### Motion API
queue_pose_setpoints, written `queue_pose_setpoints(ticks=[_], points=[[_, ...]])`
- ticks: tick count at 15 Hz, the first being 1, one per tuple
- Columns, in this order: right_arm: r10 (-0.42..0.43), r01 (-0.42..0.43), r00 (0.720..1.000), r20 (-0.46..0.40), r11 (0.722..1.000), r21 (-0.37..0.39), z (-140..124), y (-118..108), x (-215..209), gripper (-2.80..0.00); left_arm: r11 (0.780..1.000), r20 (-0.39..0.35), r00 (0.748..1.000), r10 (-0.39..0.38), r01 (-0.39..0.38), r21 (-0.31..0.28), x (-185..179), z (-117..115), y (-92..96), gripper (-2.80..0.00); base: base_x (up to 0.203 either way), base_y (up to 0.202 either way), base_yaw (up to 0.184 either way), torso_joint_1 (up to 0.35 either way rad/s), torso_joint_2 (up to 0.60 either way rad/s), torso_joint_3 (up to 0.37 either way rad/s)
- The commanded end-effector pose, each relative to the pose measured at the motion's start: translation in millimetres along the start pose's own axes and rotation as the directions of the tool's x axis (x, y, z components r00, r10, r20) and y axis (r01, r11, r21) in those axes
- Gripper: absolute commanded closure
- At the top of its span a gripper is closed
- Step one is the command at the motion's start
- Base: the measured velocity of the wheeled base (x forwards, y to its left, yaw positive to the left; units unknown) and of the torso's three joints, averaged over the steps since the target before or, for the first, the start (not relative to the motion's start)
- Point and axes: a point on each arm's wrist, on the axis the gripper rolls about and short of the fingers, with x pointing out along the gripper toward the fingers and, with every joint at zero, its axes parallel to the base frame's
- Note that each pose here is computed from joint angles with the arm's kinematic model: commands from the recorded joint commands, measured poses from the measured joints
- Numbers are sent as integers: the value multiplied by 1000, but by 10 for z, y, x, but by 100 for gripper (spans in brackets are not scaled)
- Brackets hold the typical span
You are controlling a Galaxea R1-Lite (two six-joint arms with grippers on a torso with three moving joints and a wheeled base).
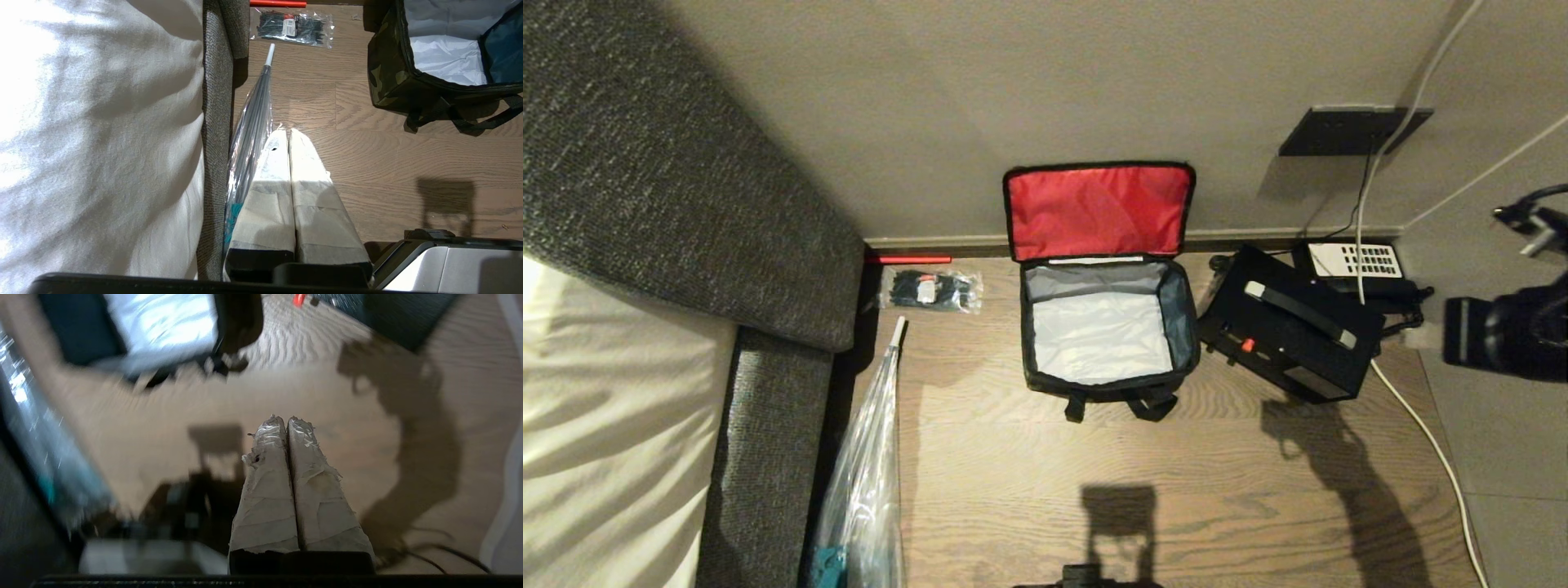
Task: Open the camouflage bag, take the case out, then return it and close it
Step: Grip the handle again
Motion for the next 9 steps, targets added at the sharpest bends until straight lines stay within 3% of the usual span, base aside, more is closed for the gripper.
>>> queue_pose_setpoints(ticks=[1, 3, 4, 5, 6, 8, 9], points=[[-24, 28, 991, -128, 999, 25, -41, -178, 1293, 0, 1000, 1, 1000, 1, -1, 0, 0, -4, 0, 0, 0, 0, 0, 0, 0, 0], [-9, 10, 1000, 13, 998, -54, 223, -262, 1795, 0, 1000, 1, 1000, 1, -1, 0, 0, -4, 0, 0, 0, 0, 0, 0, 0, 0], [-6, 22, 996, 92, 986, -165, 341, -349, 1954, 0, 1000, 0, 1000, 1, -1, 0, 0, -5, 0, 0, 0, 0, 0, 0, 0, 0], [-12, 38, 995, 104, 967, -254, 331, -455, 2097, 0, 1000, 0, 1000, 1, -1, 0, 0, -5, 0, 0, 0, 0, 0, 0, 0, 0], [-19, 50, 995, 96, 942, -332, 311, -517, 2192, -280, 1000, 2, 1000, 0, 0, 0, 0, -3, 0, 0, 0, 0, 0, 0, 0, 0], [-38, 71, 996, 79, 879, -471, 299, -584, 2233, -280, 1000, -1, 1000, 1, -1, 0, 1, -9, 0, 0, 0, 0, 0, 0, 0, 0], [-60, 79, 997, 55, 872, -484, 218, -619, 2311, -280, 1000, 0, 1000, 1, -1, 0, 0, -5, 0, 0, 0, 0, 0, 0, 0, 0]])
